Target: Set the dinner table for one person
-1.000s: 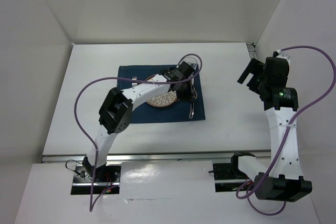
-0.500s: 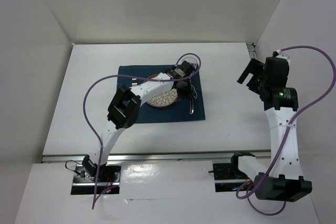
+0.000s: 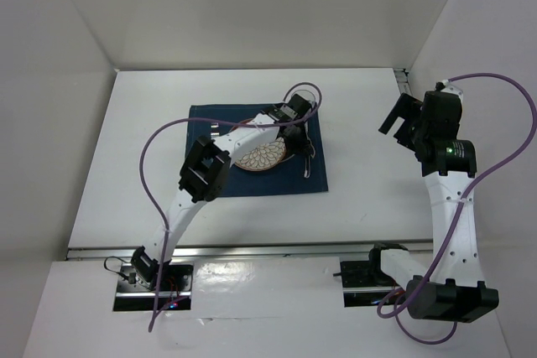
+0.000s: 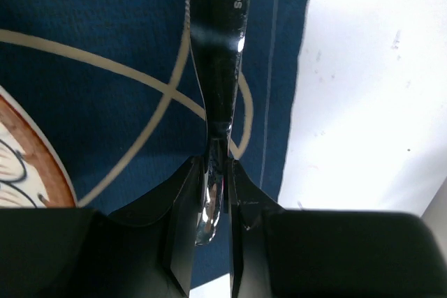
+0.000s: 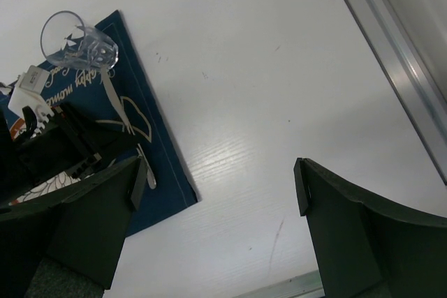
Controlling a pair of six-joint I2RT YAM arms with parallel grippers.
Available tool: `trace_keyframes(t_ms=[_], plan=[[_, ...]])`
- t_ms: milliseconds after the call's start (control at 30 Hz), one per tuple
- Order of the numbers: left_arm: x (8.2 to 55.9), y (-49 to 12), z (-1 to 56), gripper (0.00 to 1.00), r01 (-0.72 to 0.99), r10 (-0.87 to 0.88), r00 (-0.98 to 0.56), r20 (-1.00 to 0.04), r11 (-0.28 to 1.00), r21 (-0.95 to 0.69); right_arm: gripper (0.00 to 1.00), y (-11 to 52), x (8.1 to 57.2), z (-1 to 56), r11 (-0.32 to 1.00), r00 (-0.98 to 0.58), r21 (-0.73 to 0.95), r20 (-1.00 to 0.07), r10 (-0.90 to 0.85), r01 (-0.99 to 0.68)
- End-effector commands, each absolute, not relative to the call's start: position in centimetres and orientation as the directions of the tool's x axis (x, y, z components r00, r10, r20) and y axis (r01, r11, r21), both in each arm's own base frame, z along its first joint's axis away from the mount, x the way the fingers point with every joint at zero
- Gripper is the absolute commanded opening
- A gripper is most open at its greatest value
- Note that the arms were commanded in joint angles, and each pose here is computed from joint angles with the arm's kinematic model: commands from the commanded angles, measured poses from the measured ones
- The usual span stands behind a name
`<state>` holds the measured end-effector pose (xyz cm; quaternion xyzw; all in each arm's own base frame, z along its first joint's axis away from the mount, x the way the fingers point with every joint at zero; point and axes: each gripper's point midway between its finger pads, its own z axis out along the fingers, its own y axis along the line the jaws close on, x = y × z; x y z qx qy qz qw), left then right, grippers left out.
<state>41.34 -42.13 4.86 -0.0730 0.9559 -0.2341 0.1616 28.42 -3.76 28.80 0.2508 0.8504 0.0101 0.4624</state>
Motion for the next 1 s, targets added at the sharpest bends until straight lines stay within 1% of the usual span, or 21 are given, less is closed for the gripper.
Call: trace_keyframes(t_ms=[0, 33, 67, 100, 133, 167, 233, 367, 400, 433, 500, 533, 567, 600, 700, 767, 867, 900, 933, 967], plan=[[42.3, -42.2, 5.8, 0.00, -0.041, -0.203, -0.938, -0.280, 0.869, -0.494, 1.00, -3.9, 28.4, 29.3, 0.874, -0.433, 0.250, -0.791, 0.432, 0.416], [41.8, -41.7, 5.3, 0.00, -0.049, -0.200, -0.943, -0.267, 0.875, -0.481, 1.00, -3.9, 28.4, 29.3, 0.874, -0.433, 0.250, -0.791, 0.432, 0.416], [41.9, -41.9, 5.5, 0.00, -0.043, -0.203, -0.939, -0.277, 0.870, -0.491, 1.00, -3.9, 28.4, 29.3, 0.874, -0.433, 0.250, -0.791, 0.432, 0.416], [41.9, -41.8, 5.5, 0.03, -0.050, -0.211, -0.938, -0.275, 0.867, -0.495, 1.00, -3.9, 28.4, 29.3, 0.874, -0.433, 0.250, -0.791, 0.432, 0.416], [41.7, -41.7, 5.7, 0.07, -0.051, -0.211, -0.938, -0.274, 0.868, -0.495, 1.00, -3.9, 28.6, 29.5, 0.875, -0.425, 0.253, -0.796, 0.431, 0.413], [41.7, -41.7, 5.7, 0.13, -0.051, -0.211, -0.938, -0.274, 0.868, -0.495, 1.00, -3.8, 28.6, 29.5, 0.877, -0.428, 0.258, -0.794, 0.432, 0.406], [41.8, -41.8, 6.0, 0.19, -0.050, -0.211, -0.938, -0.275, 0.867, -0.496, 1.00, -3.8, 28.6, 29.5, 0.877, -0.428, 0.258, -0.794, 0.432, 0.406], [41.8, -41.4, 5.8, 0.37, -0.058, -0.216, -0.935, -0.281, 0.876, -0.479, 1.00, -3.6, 28.7, 29.5, 0.878, -0.431, 0.263, -0.792, 0.433, 0.399], [41.9, -41.4, 6.4, 0.41, -0.054, -0.218, -0.932, -0.288, 0.872, -0.486, 1.00, -3.6, 28.5, 29.3, 0.878, -0.438, 0.260, -0.788, 0.433, 0.402], [41.9, -41.2, 6.9, 0.47, -0.046, -0.215, -0.928, -0.303, 0.875, -0.481, 1.00, -3.6, 28.5, 29.3, 0.878, -0.438, 0.260, -0.788, 0.433, 0.402], [42.3, -41.0, 8.6, 0.48, -0.031, -0.220, -0.915, -0.338, 0.874, -0.485, 1.00, -3.4, 28.6, 29.8, 0.880, -0.431, 0.268, -0.792, 0.433, 0.392], [42.0, -41.2, 9.2, 0.50, -0.007, -0.204, -0.911, -0.360, 0.877, -0.480, 1.00, -3.3, 28.4, 29.7, 0.882, -0.441, 0.270, -0.785, 0.434, 0.387], [42.3, -40.9, 9.9, 0.57, 0.009, -0.198, -0.900, -0.389, 0.883, -0.470, 1.00, -3.3, 28.5, 30.0, 0.882, -0.434, 0.273, -0.790, 0.434, 0.385], [42.4, -40.7, 10.7, 0.60, 0.009, -0.202, -0.895, -0.399, 0.883, -0.469, 1.00, -3.1, 28.5, 30.0, 0.884, -0.438, 0.279, -0.787, 0.434, 0.376], [41.4, -40.9, 14.1, 0.62, 0.068, -0.173, -0.873, -0.456, 0.883, -0.465, 1.00, -2.6, 28.6, 29.9, 0.888, -0.457, 0.290, -0.774, 0.437, 0.357], [39.3, -42.0, 16.1, 0.62, 0.133, -0.125, -0.868, -0.481, 0.874, -0.467, 1.00, -2.2, 28.7, 29.4, 0.889, -0.479, 0.295, -0.759, 0.440, 0.350], [35.6, -42.9, 21.7, 0.62, 0.306, -0.042, -0.805, -0.591, 0.825, -0.475, 1.00, -1.7, 29.3, 27.8, 0.890, -0.545, 0.296, -0.709, 0.448, 0.346], [34.2, -42.2, 26.2, 0.62, 0.381, -0.040, -0.750, -0.660, 0.789, -0.481, 1.00, -1.7, 29.3, 27.6, 0.889, -0.558, 0.292, -0.698, 0.449, 0.352], [33.3, -41.4, 25.9, 0.62, 0.401, -0.017, -0.738, -0.675, 0.793, -0.458, 1.00, -1.7, 29.5, 27.2, 0.889, -0.567, 0.288, -0.689, 0.451, 0.356], [32.9, -40.8, 27.6, 0.62, 0.432, -0.024, -0.706, -0.708, 0.777, -0.458, 1.00, -1.7, 29.4, 27.1, 0.889, -0.578, 0.284, -0.680, 0.452, 0.360]])
